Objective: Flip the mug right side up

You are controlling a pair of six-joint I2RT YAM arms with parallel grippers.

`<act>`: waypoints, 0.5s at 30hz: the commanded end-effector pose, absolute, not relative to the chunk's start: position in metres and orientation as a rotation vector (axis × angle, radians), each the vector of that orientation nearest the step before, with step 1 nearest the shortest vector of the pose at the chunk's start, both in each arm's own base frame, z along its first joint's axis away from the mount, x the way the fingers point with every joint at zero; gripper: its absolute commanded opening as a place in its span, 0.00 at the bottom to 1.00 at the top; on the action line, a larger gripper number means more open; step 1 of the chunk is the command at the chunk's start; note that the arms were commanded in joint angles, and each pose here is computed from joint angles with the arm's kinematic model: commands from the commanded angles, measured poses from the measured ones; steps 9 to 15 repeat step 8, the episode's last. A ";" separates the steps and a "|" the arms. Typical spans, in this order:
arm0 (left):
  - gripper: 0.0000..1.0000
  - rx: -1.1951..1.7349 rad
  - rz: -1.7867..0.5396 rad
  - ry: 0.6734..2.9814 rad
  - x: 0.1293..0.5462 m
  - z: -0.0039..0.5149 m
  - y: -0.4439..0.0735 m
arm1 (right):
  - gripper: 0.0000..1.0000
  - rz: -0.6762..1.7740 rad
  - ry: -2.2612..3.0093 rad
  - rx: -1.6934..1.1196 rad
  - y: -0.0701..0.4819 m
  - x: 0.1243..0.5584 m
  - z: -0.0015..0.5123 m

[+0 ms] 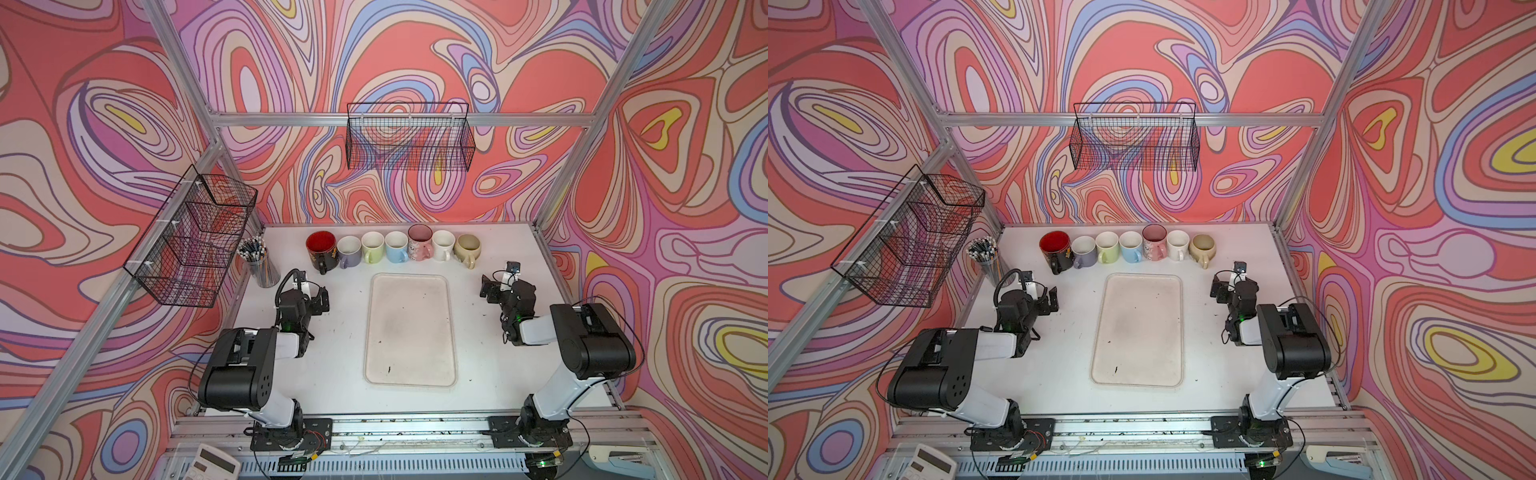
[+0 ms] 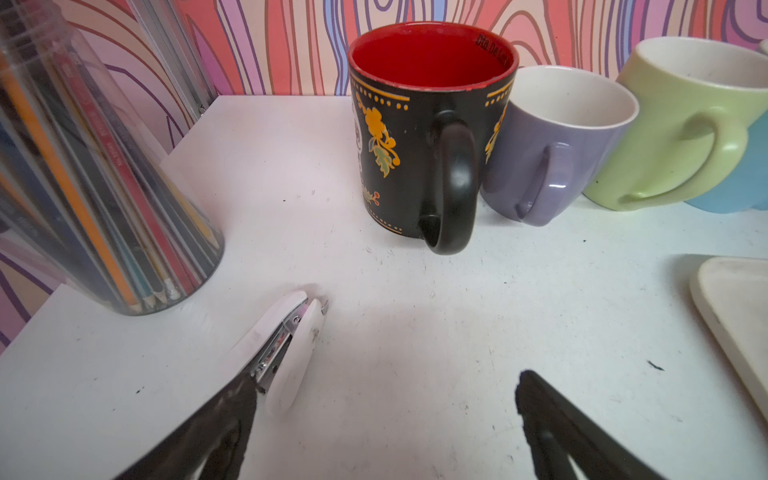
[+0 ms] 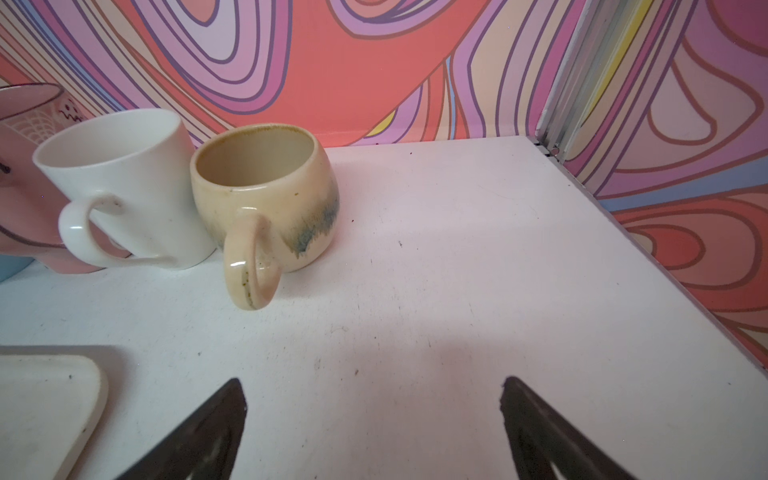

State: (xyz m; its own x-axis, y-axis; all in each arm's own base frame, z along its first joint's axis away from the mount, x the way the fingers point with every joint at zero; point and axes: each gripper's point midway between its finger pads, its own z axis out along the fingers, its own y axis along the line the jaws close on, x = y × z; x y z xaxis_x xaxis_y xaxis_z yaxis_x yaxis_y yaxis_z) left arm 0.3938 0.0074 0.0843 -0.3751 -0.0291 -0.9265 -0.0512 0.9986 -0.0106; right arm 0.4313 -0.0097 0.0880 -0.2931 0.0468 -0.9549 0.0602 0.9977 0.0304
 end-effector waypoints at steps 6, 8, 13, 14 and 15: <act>1.00 -0.042 0.023 1.940 0.394 0.088 0.006 | 0.98 -0.005 1.873 0.074 -0.007 0.430 0.089; 1.00 -0.039 -0.010 1.942 0.393 0.087 0.006 | 0.98 -0.005 1.874 0.073 -0.007 0.429 0.088; 1.00 -0.039 -0.010 1.942 0.393 0.087 0.006 | 0.98 -0.005 1.874 0.073 -0.007 0.429 0.088; 1.00 -0.039 -0.010 1.942 0.393 0.087 0.006 | 0.98 -0.005 1.874 0.073 -0.007 0.429 0.088; 1.00 -0.039 -0.010 1.942 0.393 0.087 0.006 | 0.98 -0.005 1.874 0.073 -0.007 0.429 0.088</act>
